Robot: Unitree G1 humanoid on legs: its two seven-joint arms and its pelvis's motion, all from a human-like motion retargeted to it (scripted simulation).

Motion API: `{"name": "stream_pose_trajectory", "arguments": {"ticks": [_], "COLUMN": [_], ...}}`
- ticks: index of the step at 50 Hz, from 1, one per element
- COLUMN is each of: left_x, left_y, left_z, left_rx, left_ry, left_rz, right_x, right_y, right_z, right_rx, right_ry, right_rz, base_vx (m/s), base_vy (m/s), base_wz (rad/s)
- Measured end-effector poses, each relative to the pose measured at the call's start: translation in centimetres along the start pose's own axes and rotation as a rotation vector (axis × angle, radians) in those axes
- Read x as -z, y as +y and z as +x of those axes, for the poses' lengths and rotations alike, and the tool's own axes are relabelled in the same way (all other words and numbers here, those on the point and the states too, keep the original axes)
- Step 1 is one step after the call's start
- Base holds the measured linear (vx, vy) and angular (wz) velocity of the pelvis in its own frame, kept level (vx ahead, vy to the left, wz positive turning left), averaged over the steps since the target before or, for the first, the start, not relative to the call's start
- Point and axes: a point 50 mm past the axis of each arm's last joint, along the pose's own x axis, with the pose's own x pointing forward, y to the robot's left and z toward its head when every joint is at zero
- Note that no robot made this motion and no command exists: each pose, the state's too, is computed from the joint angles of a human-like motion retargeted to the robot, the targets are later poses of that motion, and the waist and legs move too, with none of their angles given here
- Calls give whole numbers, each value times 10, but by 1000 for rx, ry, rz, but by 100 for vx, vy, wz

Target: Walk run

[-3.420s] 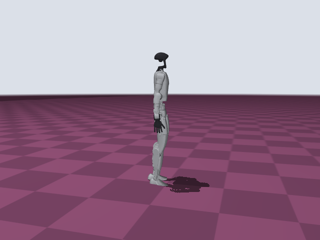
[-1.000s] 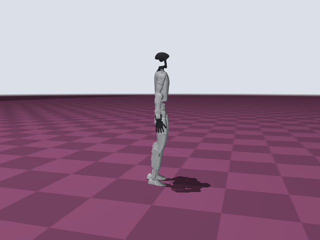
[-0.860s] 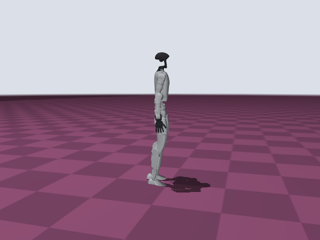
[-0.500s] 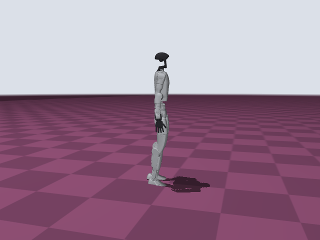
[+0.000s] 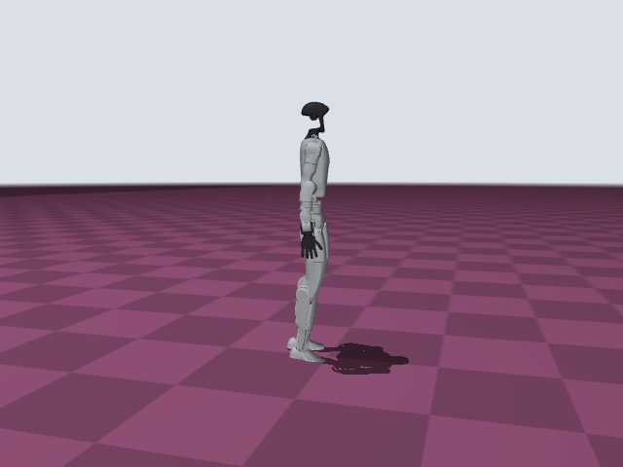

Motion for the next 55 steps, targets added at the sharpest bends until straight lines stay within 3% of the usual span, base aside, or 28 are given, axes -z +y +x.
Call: {"name": "stream_pose_trajectory", "arguments": {"ticks": [45,55], "left_x": [-9,-3], "left_y": [16,11], "left_z": [-1,-1], "left_rx": [-117,-104], "left_ry": [-44,-26], "left_rz": [20,14], "right_x": [-2,-30], "right_y": [-12,-13], "right_z": [-2,2], "right_rx": [62,100], "right_ry": [-7,-91], "right_rz": [9,35], "base_vx": [-5,1], "base_vy": [-8,-1], "base_wz": [7,4]}}
